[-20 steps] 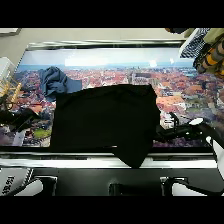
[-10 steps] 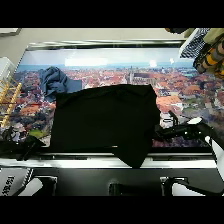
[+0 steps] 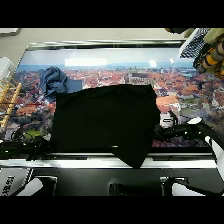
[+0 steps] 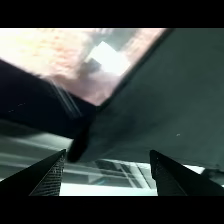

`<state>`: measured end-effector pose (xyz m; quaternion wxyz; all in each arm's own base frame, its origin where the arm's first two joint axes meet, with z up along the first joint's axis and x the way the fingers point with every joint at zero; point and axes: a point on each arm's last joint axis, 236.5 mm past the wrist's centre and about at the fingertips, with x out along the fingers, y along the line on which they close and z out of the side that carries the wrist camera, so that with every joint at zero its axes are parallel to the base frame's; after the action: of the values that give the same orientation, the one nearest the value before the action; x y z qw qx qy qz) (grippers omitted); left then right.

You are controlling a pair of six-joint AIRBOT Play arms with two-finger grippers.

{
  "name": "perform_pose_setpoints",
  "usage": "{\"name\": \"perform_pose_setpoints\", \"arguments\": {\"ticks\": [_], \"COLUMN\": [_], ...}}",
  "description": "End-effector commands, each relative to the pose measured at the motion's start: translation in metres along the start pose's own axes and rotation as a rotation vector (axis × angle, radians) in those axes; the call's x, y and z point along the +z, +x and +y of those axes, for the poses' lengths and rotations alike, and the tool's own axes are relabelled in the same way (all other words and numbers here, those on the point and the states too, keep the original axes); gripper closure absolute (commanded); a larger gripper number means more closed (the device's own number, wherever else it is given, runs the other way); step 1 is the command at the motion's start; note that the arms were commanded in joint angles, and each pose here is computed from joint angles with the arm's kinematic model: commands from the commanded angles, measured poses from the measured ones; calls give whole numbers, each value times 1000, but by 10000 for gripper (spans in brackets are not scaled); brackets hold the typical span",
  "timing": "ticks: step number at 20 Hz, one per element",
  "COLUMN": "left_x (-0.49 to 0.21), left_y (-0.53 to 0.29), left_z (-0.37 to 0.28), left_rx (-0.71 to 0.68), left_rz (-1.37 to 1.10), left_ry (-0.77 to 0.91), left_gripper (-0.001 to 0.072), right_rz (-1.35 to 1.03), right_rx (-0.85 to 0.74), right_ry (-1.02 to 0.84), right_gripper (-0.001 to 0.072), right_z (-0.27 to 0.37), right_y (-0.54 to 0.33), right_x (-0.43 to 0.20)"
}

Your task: Fold the clothes and pants, and hang the long-sleeved shirts on hangers.

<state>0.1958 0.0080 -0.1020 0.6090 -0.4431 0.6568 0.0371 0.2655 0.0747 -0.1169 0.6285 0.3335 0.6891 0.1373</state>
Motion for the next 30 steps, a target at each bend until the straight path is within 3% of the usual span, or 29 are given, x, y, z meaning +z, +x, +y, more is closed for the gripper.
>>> {"name": "perform_pose_setpoints", "arguments": {"ticks": [1, 4, 5, 6, 7, 8, 9, 15, 19, 22, 26, 30], "left_x": [11, 7, 6, 4, 4, 4, 6, 52, 90, 84, 30, -34], "left_y": [11, 17, 19, 22, 23, 23, 21, -25, -102, -196, -342, -441], "left_z": [3, 0, 0, 0, 0, -1, -3, -78, -192, -297, -377, -348], "left_rx": [27, 37, 41, 44, 46, 45, 41, -63, -101, -189, -289, -198], "left_rz": [-23, -1, 8, 19, 23, 22, 16, -117, -331, -558, -891, -1157], "left_ry": [7, 34, 44, 57, 59, 60, 74, 249, 494, 690, 796, 681], "left_gripper": [108, 127, 266, 353, 371, 617, 691, 694, 695, 695, 695, 695], "right_rz": [10, 13, 14, 17, 24, 34, 44, -175, -440, -641, -916, -1151], "right_rx": [4, 5, 6, 7, 10, 18, 36, 191, 254, 260, 268, 244], "right_ry": [-1, -1, -1, -1, -2, -1, -9, -217, -434, -607, -847, -1009], "right_gripper": [683, 683, 683, 683, 683, 684, 684, 687, 687, 687, 687, 686], "right_z": [1, 2, 2, 2, 3, 5, 9, 85, 182, 262, 361, 412], "right_y": [0, 0, 0, 0, 0, 0, -1, -53, -163, -264, -388, -457], "right_x": [-2, -3, -3, -4, -6, -8, -11, 37, 93, 99, 35, -82]}}
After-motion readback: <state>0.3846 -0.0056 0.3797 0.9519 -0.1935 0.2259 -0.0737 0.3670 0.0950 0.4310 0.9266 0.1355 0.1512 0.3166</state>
